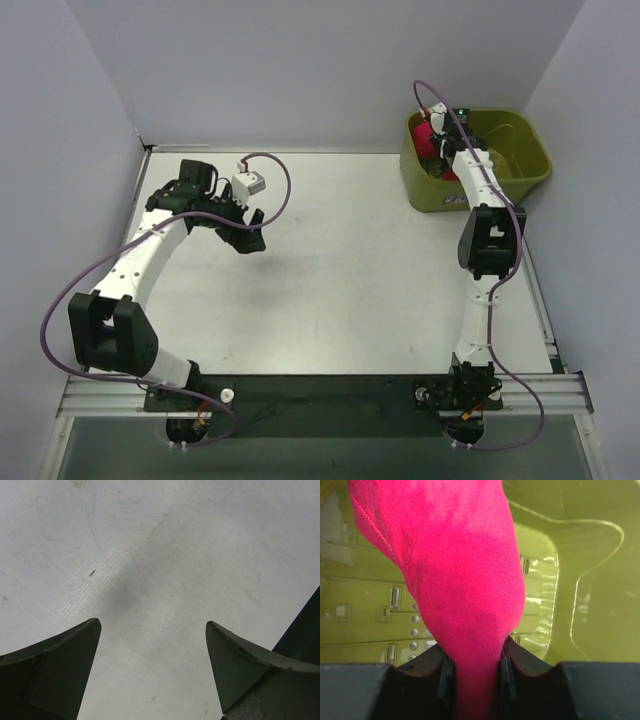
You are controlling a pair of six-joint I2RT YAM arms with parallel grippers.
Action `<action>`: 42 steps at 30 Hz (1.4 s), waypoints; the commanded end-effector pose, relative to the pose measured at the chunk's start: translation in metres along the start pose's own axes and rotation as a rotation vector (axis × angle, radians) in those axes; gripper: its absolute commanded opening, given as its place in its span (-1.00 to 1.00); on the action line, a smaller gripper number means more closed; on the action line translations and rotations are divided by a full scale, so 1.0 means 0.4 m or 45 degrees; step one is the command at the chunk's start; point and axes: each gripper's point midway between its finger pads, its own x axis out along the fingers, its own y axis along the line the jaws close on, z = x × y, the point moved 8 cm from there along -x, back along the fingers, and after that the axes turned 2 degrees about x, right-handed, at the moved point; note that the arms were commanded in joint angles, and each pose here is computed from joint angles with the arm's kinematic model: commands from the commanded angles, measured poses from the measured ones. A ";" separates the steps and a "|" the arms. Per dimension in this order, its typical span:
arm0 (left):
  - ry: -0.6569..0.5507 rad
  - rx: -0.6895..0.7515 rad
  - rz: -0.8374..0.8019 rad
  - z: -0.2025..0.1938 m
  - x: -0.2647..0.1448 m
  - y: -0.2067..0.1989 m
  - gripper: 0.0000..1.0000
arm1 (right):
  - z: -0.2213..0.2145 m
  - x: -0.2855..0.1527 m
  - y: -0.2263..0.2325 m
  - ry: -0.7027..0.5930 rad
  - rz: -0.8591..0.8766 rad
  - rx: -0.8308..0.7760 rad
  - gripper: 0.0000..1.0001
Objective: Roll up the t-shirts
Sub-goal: Place the T-shirt in the bin.
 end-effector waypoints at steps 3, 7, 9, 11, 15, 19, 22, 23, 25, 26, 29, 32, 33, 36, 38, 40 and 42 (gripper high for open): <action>-0.023 -0.018 -0.004 0.003 0.012 0.013 0.95 | 0.035 0.005 0.027 0.011 -0.042 -0.003 -1.00; -0.015 -0.029 -0.003 0.002 0.020 0.021 0.95 | 0.047 0.031 0.067 -0.002 -0.006 -0.072 -1.00; -0.012 -0.034 0.000 0.002 0.023 0.027 0.95 | 0.057 0.044 0.087 -0.016 0.005 -0.086 -1.00; -0.005 -0.043 -0.002 0.003 0.028 0.034 0.95 | 0.062 0.055 0.099 -0.025 0.011 -0.094 -1.00; -0.003 -0.044 -0.001 0.014 0.041 0.050 0.95 | 0.063 0.076 0.124 -0.032 0.020 -0.051 -1.00; 0.003 -0.054 -0.002 0.030 0.057 0.071 0.95 | 0.048 0.088 0.135 -0.008 0.030 0.023 -0.92; 0.002 -0.046 0.002 0.044 0.063 0.083 0.95 | 0.036 0.094 0.134 0.008 0.034 0.097 -0.31; 0.001 -0.042 0.001 0.048 0.065 0.084 0.95 | 0.037 0.091 0.133 0.004 0.050 0.118 -0.18; 0.004 -0.040 0.000 0.050 0.070 0.090 0.95 | 0.026 0.087 0.138 0.028 0.088 0.190 0.00; 0.005 -0.041 -0.001 0.051 0.072 0.092 0.95 | 0.022 0.082 0.129 0.028 0.110 0.221 0.11; 0.010 -0.034 -0.008 0.052 0.081 0.092 0.95 | 0.012 0.059 0.105 0.051 0.133 0.332 0.30; 0.010 -0.023 -0.015 0.056 0.086 0.091 0.95 | 0.027 0.022 0.078 0.005 0.211 0.456 0.33; 0.012 -0.022 -0.016 0.056 0.089 0.093 0.95 | 0.039 0.008 0.074 -0.021 0.244 0.479 0.34; 0.006 0.000 -0.018 0.066 0.092 0.089 0.95 | 0.042 -0.041 -0.004 -0.073 0.264 0.609 0.46; 0.003 0.012 -0.020 0.070 0.093 0.088 0.95 | 0.067 -0.091 -0.031 -0.143 0.328 0.668 0.60; 0.013 0.019 -0.026 0.068 0.100 0.085 0.95 | 0.085 -0.139 -0.061 -0.210 0.388 0.716 0.80; 0.026 0.030 -0.029 0.066 0.105 0.082 0.94 | 0.093 -0.165 -0.080 -0.240 0.423 0.792 0.90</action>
